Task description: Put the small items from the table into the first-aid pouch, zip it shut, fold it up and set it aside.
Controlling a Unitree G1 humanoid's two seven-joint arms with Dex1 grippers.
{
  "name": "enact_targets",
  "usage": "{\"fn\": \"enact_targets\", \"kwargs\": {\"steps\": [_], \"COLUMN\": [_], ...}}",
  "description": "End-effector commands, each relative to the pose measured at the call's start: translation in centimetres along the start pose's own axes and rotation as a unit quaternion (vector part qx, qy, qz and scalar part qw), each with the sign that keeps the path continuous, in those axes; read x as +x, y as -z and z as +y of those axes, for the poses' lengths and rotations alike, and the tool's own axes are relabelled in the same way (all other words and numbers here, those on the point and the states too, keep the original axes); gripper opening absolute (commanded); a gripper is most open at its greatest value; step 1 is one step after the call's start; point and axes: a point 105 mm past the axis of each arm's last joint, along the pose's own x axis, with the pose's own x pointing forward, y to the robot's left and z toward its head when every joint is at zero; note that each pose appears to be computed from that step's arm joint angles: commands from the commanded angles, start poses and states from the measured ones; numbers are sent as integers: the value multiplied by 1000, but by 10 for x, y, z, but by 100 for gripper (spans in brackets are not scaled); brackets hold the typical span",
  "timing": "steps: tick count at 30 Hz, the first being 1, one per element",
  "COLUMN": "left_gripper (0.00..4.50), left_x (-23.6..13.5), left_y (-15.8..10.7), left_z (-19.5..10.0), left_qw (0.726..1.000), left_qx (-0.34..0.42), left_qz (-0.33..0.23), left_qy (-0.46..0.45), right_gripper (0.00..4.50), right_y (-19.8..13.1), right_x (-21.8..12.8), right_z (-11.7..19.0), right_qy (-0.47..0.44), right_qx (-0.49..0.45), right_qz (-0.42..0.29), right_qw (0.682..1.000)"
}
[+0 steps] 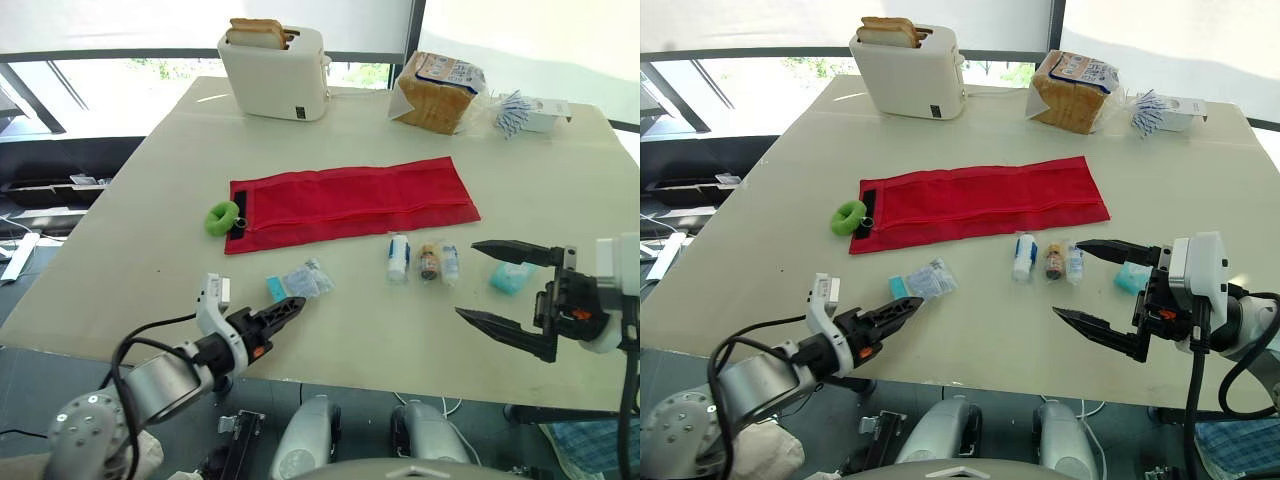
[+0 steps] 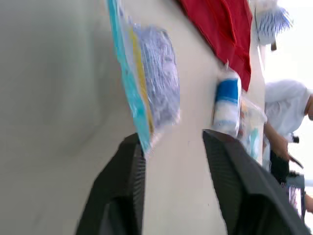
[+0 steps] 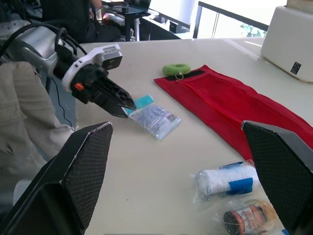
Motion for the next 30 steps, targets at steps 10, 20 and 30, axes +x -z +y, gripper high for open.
{"fn": "enact_targets", "kwargs": {"steps": [10,20,30], "left_gripper": [447,447,447], "left_x": [-45,1,51], "left_y": [-86,-117,-112], "left_z": [-2,9,12], "left_qw": [897,814,807], "left_qx": [394,462,441], "left_qz": [158,307,353], "left_qy": [122,174,175], "right_gripper": [450,450,450], "right_y": [-6,-16,-16], "right_x": [-1,-1,-2], "right_z": [4,16,27], "right_qy": [8,0,25], "right_qx": [-12,-18,-14], "right_qz": [-21,-12,-6], "right_qw": [1000,1000,1000]}}
